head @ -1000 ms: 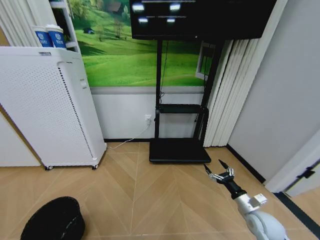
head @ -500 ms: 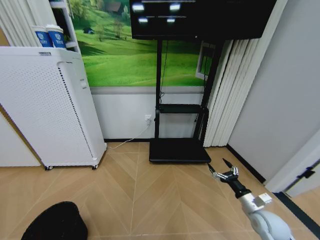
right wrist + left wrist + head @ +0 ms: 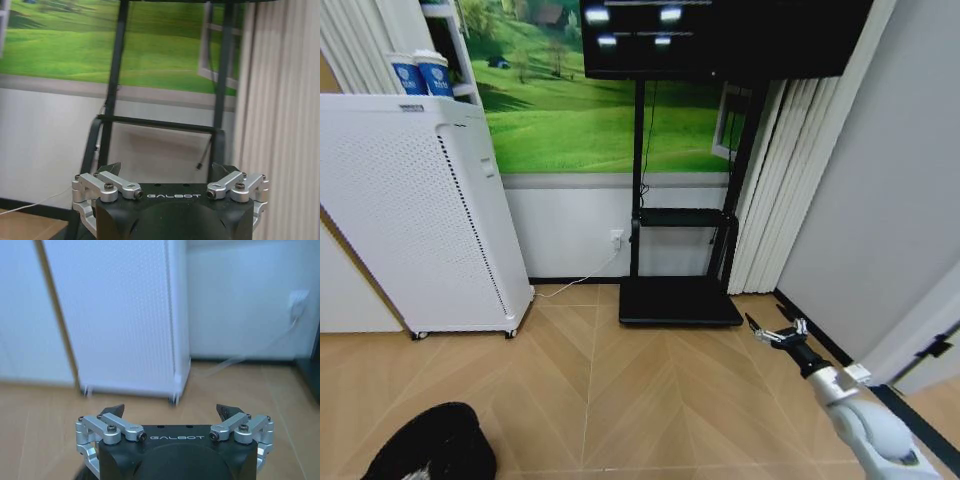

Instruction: Pick up the trash bin and place the garbage on the floor into it.

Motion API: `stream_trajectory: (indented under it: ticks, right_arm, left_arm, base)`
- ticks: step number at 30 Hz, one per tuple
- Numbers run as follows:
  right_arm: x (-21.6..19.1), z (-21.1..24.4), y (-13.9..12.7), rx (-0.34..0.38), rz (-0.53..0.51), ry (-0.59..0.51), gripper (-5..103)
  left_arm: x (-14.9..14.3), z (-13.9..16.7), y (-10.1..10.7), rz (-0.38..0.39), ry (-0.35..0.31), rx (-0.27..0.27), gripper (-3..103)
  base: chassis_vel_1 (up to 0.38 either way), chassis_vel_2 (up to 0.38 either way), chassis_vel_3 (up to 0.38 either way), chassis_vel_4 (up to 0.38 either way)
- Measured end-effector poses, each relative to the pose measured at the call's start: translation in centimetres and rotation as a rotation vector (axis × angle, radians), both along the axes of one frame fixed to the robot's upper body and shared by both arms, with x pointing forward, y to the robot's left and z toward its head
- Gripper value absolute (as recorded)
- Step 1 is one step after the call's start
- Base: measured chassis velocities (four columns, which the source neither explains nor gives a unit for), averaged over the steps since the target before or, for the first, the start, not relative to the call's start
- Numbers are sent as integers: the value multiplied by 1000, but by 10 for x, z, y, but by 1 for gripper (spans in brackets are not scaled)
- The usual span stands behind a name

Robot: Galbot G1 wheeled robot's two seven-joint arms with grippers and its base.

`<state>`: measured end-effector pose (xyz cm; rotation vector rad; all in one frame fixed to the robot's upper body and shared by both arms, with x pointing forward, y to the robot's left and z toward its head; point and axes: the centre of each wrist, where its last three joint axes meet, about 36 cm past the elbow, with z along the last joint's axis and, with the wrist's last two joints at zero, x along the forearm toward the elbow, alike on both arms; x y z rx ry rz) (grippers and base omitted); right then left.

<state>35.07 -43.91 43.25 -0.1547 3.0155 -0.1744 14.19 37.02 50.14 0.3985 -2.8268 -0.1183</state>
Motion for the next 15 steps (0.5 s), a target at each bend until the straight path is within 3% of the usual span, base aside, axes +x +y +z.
stream_trajectory:
  ticks: [2, 3, 5, 10, 14, 15]
  right_arm:
    - [-19, -2, 10, 11, -79, -8, 100]
    - [-19, -2, 10, 11, -79, -8, 100]
    - [-41, 5, 25, 30, -167, -26, 100]
    - [-61, 30, 55, 71, -159, -65, 100]
    - [-74, 52, 106, 121, -15, -52, 100]
    - [-74, 52, 106, 121, -15, -52, 100]
  left_arm:
    - [30, 13, -8, -77, -137, 74, 100]
    - [30, 13, -8, -77, -137, 74, 100]
    - [53, 24, -19, -159, -230, 91, 100]
    - [63, 36, -29, -214, -293, 96, 100]
    - [65, 44, -33, -218, -341, 81, 100]
    - [65, 44, -33, -218, -341, 81, 100]
  base:
    - [0, 0, 0, 0]
    - [0, 0, 0, 0]
    - [0, 0, 0, 0]
    - [0, 0, 0, 0]
    - [0, 0, 0, 0]
    - [0, 0, 0, 0]
